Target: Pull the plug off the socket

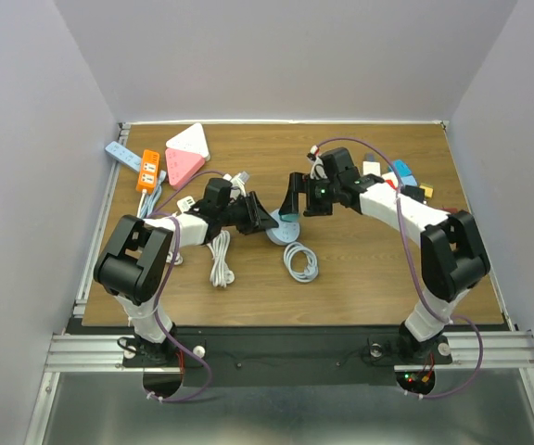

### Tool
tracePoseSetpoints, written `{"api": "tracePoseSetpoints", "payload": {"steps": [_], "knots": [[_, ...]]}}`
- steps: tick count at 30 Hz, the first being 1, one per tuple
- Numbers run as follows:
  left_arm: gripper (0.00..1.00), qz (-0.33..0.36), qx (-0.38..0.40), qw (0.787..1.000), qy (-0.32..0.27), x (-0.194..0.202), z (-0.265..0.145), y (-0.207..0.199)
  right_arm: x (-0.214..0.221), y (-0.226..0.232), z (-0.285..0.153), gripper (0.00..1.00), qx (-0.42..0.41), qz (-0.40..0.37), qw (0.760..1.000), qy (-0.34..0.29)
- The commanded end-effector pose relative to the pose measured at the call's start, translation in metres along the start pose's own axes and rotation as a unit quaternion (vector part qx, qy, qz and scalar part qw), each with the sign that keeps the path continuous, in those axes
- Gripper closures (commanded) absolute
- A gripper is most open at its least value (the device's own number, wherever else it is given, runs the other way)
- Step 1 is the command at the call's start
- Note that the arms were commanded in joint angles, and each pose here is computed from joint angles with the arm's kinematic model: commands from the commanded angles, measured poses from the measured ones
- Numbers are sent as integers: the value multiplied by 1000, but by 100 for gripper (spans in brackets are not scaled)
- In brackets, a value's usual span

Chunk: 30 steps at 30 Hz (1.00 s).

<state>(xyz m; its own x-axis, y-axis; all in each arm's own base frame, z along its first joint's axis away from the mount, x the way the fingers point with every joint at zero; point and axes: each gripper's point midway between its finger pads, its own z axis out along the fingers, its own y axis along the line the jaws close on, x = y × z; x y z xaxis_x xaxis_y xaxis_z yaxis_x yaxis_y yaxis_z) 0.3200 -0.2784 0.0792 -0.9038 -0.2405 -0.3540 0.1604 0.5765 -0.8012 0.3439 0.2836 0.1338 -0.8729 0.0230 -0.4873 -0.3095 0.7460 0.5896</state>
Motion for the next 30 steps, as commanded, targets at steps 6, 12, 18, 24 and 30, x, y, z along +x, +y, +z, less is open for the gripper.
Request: {"api": "tracePoseSetpoints", "payload": {"steps": [6, 12, 18, 24, 30], "knots": [[100, 29, 45, 998, -14, -11, -3, -29, -11, 0, 20, 11, 0, -8, 1000, -10], [100, 27, 43, 999, -9, -7, 0, -27, -10, 8, 27, 30, -24, 0, 1000, 5], [100, 28, 48, 998, -7, -5, 2, -30, -4, 5, 32, 51, -28, 1, 999, 17], [100, 25, 48, 998, -8, -6, 4, -32, 0, 6, 37, 64, -41, 5, 999, 31], [100, 19, 38, 999, -8, -4, 7, -25, -1, 7, 31, 98, -35, 5, 999, 24]]}}
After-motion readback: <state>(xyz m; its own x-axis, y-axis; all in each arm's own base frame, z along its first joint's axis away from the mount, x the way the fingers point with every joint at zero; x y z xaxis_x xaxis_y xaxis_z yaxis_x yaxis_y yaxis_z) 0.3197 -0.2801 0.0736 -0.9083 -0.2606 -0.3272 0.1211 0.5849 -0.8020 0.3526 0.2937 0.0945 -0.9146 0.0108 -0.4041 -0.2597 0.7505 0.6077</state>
